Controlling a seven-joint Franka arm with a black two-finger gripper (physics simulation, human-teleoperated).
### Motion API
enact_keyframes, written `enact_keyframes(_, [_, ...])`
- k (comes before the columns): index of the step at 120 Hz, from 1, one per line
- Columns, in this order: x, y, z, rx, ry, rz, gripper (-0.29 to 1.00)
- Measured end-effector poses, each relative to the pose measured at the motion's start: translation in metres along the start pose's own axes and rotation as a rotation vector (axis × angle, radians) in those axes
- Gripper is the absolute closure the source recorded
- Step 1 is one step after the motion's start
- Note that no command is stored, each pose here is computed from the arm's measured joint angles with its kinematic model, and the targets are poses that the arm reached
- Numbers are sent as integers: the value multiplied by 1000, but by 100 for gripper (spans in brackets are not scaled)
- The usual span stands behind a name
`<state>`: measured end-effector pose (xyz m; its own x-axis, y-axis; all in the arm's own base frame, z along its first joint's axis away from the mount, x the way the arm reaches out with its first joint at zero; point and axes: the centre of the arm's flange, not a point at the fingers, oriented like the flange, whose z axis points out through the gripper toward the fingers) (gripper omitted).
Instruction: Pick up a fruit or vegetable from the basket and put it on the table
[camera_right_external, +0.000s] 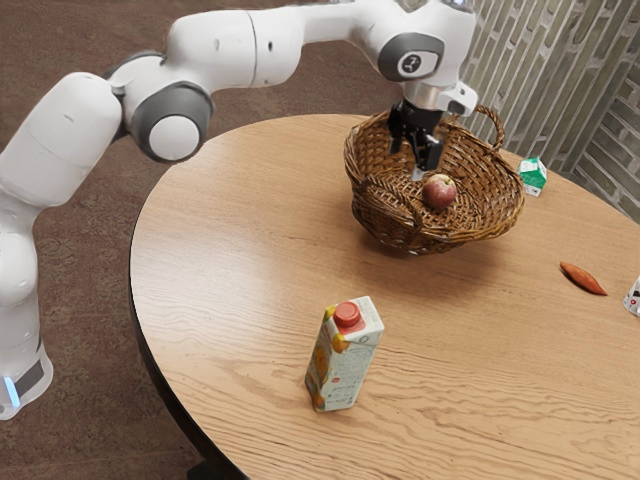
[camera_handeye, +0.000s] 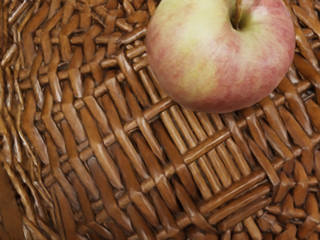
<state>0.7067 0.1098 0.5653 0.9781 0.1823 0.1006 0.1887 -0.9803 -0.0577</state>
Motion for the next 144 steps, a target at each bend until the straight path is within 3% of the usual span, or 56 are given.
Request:
enact_keyframes(30, [19, 5, -14, -19, 144, -14, 0])
enact_keyframes(56, [33, 29, 10, -62, 175, 19, 0])
enact_keyframes(144, [48, 29, 52, -53, 196, 68, 0])
